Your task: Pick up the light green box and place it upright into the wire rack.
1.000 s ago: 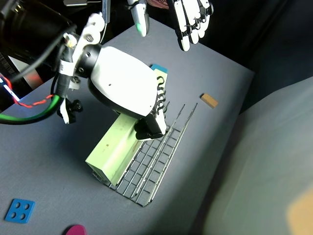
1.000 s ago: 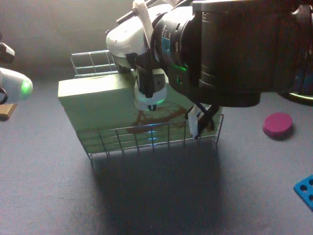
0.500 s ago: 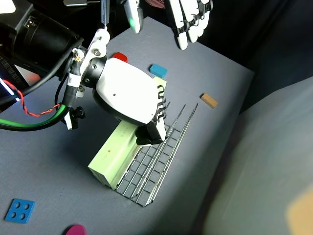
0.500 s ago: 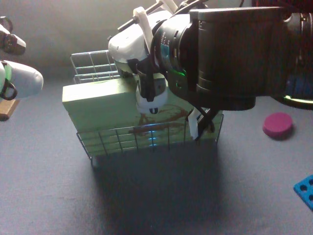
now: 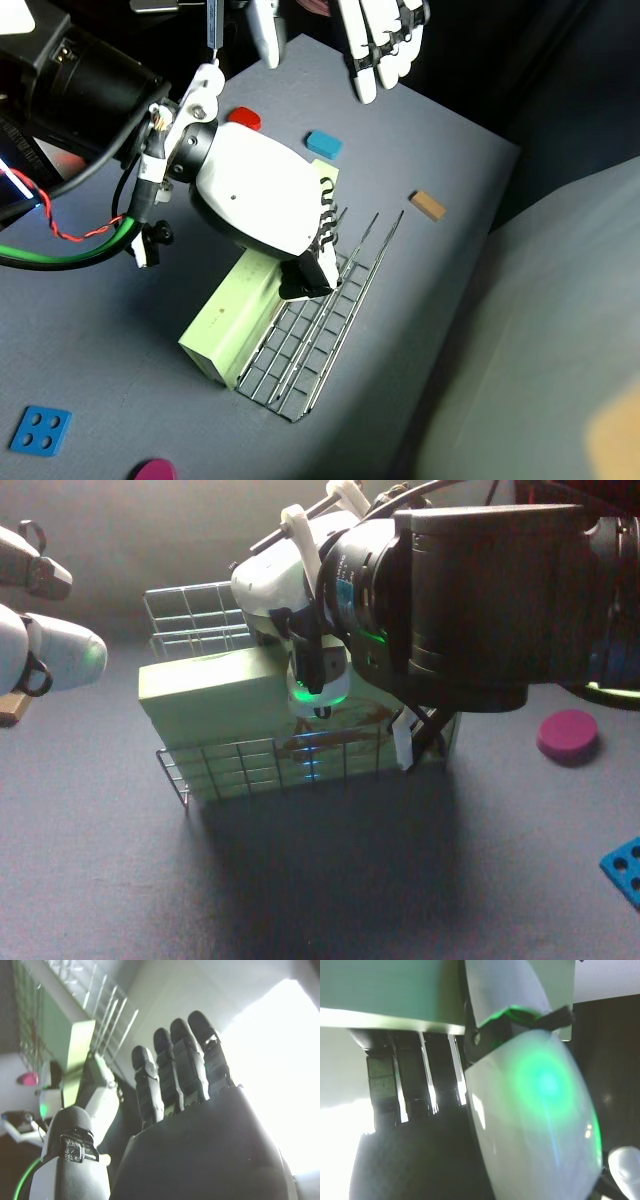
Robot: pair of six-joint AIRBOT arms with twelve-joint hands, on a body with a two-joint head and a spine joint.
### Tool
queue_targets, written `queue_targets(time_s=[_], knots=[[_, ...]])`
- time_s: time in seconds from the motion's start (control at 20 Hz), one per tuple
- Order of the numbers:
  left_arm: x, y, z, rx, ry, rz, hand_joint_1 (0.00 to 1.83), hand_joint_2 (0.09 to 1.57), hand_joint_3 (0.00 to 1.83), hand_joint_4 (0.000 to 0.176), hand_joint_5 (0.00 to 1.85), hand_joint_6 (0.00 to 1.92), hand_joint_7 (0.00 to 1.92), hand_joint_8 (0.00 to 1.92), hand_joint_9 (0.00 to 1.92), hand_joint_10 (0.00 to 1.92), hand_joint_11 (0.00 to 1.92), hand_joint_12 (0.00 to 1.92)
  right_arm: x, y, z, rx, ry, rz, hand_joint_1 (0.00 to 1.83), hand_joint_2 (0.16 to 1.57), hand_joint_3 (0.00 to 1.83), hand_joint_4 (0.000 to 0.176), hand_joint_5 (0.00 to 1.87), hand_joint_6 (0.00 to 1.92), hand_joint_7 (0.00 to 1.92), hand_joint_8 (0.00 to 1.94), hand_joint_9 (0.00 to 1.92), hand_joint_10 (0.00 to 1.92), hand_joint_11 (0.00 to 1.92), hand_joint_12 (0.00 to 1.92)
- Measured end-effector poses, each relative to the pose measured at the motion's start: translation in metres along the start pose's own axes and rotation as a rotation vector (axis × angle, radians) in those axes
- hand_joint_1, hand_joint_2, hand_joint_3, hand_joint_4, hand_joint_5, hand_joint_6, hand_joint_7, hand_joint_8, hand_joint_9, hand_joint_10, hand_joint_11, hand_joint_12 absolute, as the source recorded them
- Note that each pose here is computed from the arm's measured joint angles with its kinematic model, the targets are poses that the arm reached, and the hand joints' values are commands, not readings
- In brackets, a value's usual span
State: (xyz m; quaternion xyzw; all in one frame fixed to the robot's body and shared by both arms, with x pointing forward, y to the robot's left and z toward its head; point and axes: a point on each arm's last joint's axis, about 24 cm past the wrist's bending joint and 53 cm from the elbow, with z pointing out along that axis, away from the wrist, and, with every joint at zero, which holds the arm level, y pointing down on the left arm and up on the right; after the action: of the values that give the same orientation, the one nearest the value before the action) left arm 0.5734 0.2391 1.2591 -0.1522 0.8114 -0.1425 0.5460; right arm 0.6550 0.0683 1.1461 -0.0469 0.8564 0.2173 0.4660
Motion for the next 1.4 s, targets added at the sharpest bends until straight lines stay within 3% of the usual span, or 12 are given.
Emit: queue_targets(time_s=[0.05, 0.1, 0.2, 0.45, 0.7, 1.0, 1.15, 1.25, 1.3, 1.35, 1.4], knots=[[-0.001, -0.001, 0.0, 0.003, -0.002, -0.003, 0.15, 1.2, 0.0, 0.084, 0.39, 0.0, 0.34, 0.0, 0.27, 0.0, 0.0, 0.68, 0.0, 0.0, 0.0, 0.0, 0.0, -0.001, 1.08, 1.16, 0.0, 0.0, 0.65, 0.7, 0.71, 0.79, 0.52, 0.93, 0.41, 1.57], [-0.002, -0.002, 0.0, 0.007, -0.006, 0.0, 0.15, 1.2, 0.0, 0.084, 0.39, 0.0, 0.34, 0.0, 0.27, 0.0, 0.0, 0.68, 0.0, 0.0, 0.0, 0.0, -0.001, -0.004, 1.07, 1.13, 0.0, 0.0, 0.7, 0.37, 0.76, 0.49, 0.53, 0.84, 0.4, 1.53], [0.0, -0.005, -0.002, 0.015, -0.004, 0.001, 0.15, 1.2, 0.0, 0.085, 0.39, 0.0, 0.34, 0.0, 0.27, 0.0, 0.0, 0.65, 0.0, 0.002, -0.001, -0.006, -0.004, -0.012, 1.05, 1.1, 0.0, 0.0, 0.74, 0.08, 0.78, 0.2, 0.51, 0.72, 0.39, 1.49], [0.003, -0.015, -0.005, 0.044, 0.002, 0.005, 0.15, 1.19, 0.0, 0.084, 0.39, 0.0, 0.34, 0.0, 0.27, 0.0, 0.0, 0.66, -0.001, 0.001, -0.005, -0.009, -0.005, -0.019, 0.98, 1.03, 0.0, 0.0, 0.58, 0.0, 0.72, 0.01, 0.49, 0.45, 0.24, 1.39], [0.008, -0.023, -0.007, 0.065, 0.012, 0.006, 0.16, 1.19, 0.0, 0.082, 0.4, 0.0, 0.34, 0.0, 0.27, 0.0, 0.0, 0.65, -0.028, 0.004, -0.028, -0.033, -0.055, -0.008, 0.87, 0.95, 0.0, 0.0, 0.43, 0.0, 0.51, 0.0, 0.45, 0.11, 0.12, 1.27], [0.01, -0.025, -0.009, 0.071, 0.014, 0.011, 0.15, 1.2, 0.0, 0.082, 0.4, 0.0, 0.35, 0.0, 0.28, 0.0, 0.0, 0.64, -0.065, 0.002, -0.091, -0.082, -0.149, -0.005, 0.78, 0.96, 0.01, 0.0, 0.37, 0.0, 0.45, 0.0, 0.39, 0.04, 0.03, 1.21], [0.012, -0.027, -0.01, 0.075, 0.021, 0.009, 0.15, 1.2, 0.0, 0.082, 0.4, 0.0, 0.35, 0.0, 0.29, 0.0, 0.0, 0.65, -0.059, -0.01, -0.13, -0.074, -0.164, -0.035, 0.75, 0.98, 0.01, 0.0, 0.39, 0.01, 0.51, 0.02, 0.43, 0.05, 0.08, 1.23], [0.014, -0.029, -0.01, 0.081, 0.026, 0.008, 0.16, 1.21, 0.0, 0.083, 0.39, 0.0, 0.39, 0.01, 0.33, 0.01, 0.0, 0.73, -0.056, -0.014, -0.149, -0.079, -0.173, -0.031, 0.71, 1.02, 0.01, 0.0, 0.45, 0.02, 0.61, 0.05, 0.56, 0.12, 0.21, 1.34], [0.014, -0.028, -0.01, 0.078, 0.027, 0.008, 0.2, 1.22, 0.0, 0.079, 0.44, 0.0, 0.51, 0.01, 0.44, 0.03, 0.0, 0.91, -0.057, -0.017, -0.156, -0.081, -0.185, -0.03, 0.67, 1.07, 0.0, 0.0, 0.58, 0.01, 0.67, 0.12, 0.48, 0.66, 0.31, 1.51], [0.013, -0.028, -0.011, 0.077, 0.025, 0.005, 0.24, 1.22, 0.0, 0.054, 0.54, 0.01, 0.65, 0.03, 0.58, 0.06, 0.09, 1.02, -0.059, -0.022, -0.163, -0.077, -0.2, -0.033, 0.66, 1.11, 0.0, 0.0, 0.69, 0.1, 0.62, 0.41, 0.39, 1.14, 0.34, 1.68], [0.013, -0.028, -0.011, 0.077, 0.023, 0.007, 0.28, 1.23, 0.0, 0.018, 0.68, 0.03, 0.78, 0.06, 0.7, 0.11, 0.23, 1.11, -0.058, -0.03, -0.167, -0.061, -0.202, -0.025, 0.65, 1.13, 0.0, 0.0, 0.58, 0.64, 0.52, 0.79, 0.35, 1.42, 0.38, 1.82]])
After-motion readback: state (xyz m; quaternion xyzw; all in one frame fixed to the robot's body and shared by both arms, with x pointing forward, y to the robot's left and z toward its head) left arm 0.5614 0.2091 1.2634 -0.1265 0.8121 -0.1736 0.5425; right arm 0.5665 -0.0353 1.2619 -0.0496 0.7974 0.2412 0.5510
